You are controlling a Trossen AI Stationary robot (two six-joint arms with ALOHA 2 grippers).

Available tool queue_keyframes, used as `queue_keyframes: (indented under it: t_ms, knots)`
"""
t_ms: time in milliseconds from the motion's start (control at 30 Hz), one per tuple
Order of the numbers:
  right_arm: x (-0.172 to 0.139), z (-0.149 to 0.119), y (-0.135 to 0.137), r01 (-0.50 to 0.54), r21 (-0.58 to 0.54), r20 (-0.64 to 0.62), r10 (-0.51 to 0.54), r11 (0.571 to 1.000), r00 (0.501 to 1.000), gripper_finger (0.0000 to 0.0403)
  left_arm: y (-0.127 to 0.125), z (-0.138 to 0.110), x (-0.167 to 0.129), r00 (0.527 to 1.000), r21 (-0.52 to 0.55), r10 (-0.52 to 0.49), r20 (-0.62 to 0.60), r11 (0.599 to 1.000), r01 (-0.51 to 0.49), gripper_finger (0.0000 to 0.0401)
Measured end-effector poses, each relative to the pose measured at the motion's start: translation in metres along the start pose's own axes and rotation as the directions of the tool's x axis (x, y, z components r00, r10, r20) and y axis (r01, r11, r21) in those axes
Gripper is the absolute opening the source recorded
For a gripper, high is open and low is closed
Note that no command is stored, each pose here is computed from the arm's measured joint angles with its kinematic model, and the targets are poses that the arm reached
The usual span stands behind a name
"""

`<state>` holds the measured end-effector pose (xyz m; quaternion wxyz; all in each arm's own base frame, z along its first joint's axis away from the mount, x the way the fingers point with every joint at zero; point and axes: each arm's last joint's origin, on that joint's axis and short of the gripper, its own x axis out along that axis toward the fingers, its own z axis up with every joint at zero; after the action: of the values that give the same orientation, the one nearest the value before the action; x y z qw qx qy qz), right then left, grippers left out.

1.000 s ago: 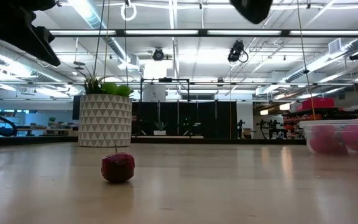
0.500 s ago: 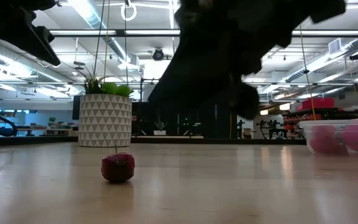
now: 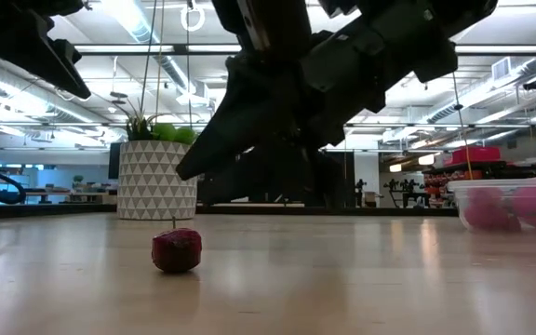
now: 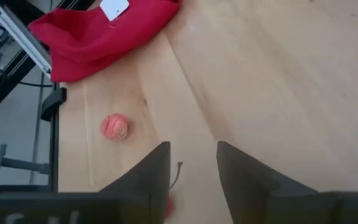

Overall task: Pick and placing Produce into tupperware
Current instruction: Put the red cherry into the transparent bin

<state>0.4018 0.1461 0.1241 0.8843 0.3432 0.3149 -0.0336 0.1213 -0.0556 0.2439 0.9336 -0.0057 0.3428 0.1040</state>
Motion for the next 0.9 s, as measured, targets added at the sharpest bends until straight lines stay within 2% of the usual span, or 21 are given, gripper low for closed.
queue_keyframes:
  t_ms: [200, 433, 500, 667, 900]
  knots:
    - [0.000, -0.003, 0.003, -0.006, -0.004, 0.006, 0.007, 1.000, 1.000, 0.0161, 0.000, 0.000, 0.000, 1.000, 0.001, 0.000, -0.001, 1.000, 0.000, 0.0143]
    - [-0.002, -0.005, 0.010, -0.024, -0.003, 0.055, 0.024, 1.000, 0.998, 0.0161, 0.000, 0.000, 0.000, 1.000, 0.004, 0.000, -0.001, 1.000, 0.000, 0.0137]
    - [-0.001, -0.006, 0.010, -0.024, 0.029, 0.057, 0.022, 0.999, 0.998, 0.0161, 0.000, 0.000, 0.000, 1.000, 0.004, 0.000, -0.001, 1.000, 0.000, 0.0138]
    - [0.008, -0.013, 0.002, 0.005, 0.066, 0.059, -0.008, 0.998, 0.998, 0.0160, 0.000, 0.000, 0.000, 1.000, 0.003, 0.000, -0.001, 1.000, 0.000, 0.0146]
    - [0.028, -0.016, 0.006, 0.000, 0.033, 0.054, -0.001, 0.999, 0.999, 0.0160, 0.000, 0.000, 0.000, 1.000, 0.001, 0.000, -0.001, 1.000, 0.000, 0.0153]
